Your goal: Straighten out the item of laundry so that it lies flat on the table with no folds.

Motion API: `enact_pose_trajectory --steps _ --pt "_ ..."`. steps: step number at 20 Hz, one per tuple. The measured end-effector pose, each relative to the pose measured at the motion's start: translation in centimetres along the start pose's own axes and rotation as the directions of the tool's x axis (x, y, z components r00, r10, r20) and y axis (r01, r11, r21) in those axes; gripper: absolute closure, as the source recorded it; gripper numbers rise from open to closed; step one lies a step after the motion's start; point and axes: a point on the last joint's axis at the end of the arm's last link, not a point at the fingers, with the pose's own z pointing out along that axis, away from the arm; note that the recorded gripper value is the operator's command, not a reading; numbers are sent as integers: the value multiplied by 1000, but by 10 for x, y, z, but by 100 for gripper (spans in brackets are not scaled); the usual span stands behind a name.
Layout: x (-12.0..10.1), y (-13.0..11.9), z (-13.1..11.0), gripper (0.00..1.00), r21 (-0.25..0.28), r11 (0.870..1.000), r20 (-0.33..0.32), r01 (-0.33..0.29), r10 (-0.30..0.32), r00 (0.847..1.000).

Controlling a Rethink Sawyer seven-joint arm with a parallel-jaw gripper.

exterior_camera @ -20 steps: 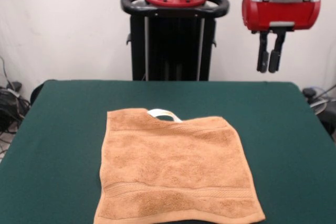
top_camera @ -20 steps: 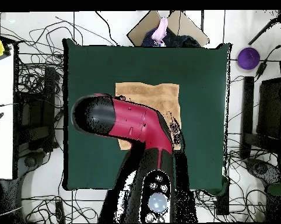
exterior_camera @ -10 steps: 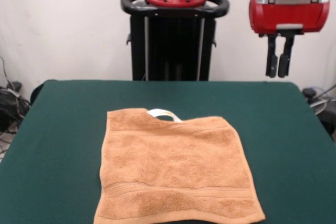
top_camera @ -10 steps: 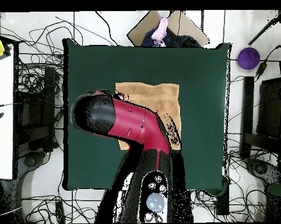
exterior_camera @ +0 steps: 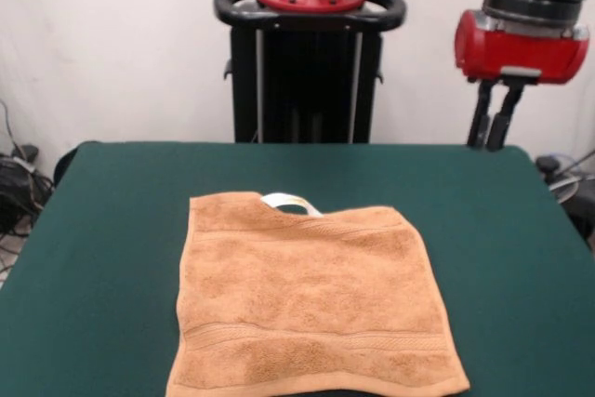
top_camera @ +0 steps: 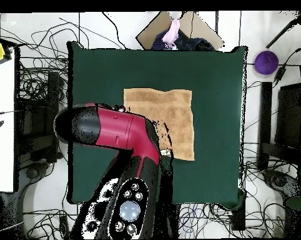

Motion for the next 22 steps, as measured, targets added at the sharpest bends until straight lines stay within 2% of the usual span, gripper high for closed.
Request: enact_pose_trajectory --steps 2,8,9,12,14,17,18,22 --pt "0 -16 10 100 35 999 -11 -15 15 1000" --pt "6 -64 18 100 101 993 -30 -59 62 998" --pt "5 -90 20 100 114 989 -32 -89 93 995" --pt "5 -118 21 100 121 984 -35 -128 133 991" --pt "7 -157 23 100 127 975 -38 -184 190 981" --pt "13 -197 24 100 136 961 -39 -239 246 968" --pt "19 -220 23 100 149 954 -37 -261 269 962" --pt "31 -243 24 100 171 948 -35 -269 279 960"
